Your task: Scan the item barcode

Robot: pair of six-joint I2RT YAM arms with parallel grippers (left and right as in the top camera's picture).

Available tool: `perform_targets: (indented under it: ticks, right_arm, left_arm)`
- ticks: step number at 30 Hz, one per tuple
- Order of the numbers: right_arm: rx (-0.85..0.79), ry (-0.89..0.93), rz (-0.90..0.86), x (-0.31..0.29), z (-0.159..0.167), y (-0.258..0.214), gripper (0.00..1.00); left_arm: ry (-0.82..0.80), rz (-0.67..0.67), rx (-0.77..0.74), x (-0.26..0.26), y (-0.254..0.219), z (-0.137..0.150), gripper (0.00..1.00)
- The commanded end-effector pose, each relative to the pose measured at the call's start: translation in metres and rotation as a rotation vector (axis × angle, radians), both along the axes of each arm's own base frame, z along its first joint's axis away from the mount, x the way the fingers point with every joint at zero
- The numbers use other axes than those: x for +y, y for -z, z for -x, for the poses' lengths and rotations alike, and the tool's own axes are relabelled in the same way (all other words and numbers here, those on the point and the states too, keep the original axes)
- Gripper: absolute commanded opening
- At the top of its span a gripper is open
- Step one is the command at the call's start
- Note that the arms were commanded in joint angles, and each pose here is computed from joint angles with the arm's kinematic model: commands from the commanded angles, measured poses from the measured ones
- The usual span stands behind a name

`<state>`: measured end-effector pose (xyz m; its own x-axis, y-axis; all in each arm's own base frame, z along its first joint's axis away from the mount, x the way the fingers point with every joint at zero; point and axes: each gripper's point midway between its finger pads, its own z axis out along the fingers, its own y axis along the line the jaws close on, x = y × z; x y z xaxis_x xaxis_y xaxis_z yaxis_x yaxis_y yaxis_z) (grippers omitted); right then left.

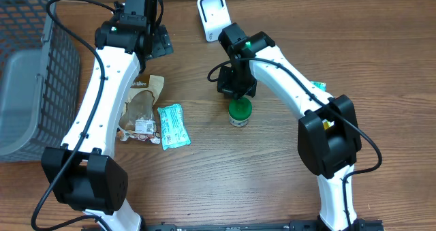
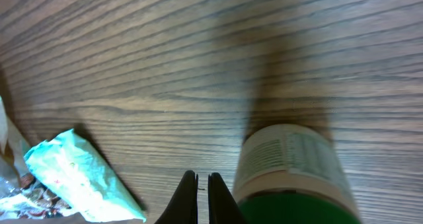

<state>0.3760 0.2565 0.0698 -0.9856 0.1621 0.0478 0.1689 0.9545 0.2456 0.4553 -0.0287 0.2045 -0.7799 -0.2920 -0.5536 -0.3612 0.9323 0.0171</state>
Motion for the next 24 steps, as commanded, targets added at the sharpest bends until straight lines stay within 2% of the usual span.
perform_targets:
  ticks: [1,5,8,12,15,22,24]
  right_arm:
    - [-0.059,0.008,-0.036,0.002,-0.018,-0.017,0.04]
    - [-0.132,0.077,-0.013,-0.024,-0.048,-0.033,0.04]
    - [-0.088,0.166,0.019,-0.05,-0.05,-0.03,0.04]
    - [0.018,0.305,0.175,-0.097,-0.031,-0.023,0.04]
    - [0.116,0.313,0.247,-0.113,-0.006,-0.022,0.04]
    - [0.192,0.238,0.292,-0.096,0.026,-0.01,0.04]
    - [0.173,0.212,0.285,-0.085,0.027,-0.008,0.08]
  left_arm:
    - [0.005,-0.015,-0.03,0.001,-0.012,-0.001,1.0]
    - [0.005,-0.015,-0.031,0.001,-0.012,-0.001,0.99]
    - [0.005,-0.015,-0.031,0.001,-0.012,-0.001,1.0]
    - [0.005,-0.015,-0.031,0.001,-0.012,-0.001,1.0]
    - [0.005,-0.015,-0.031,0.001,-0.012,-0.001,1.0]
    - [0.005,-0.015,-0.031,0.001,-0.012,-0.001,1.0]
    - [0.005,-0.015,-0.031,0.001,-0.012,-0.001,1.0]
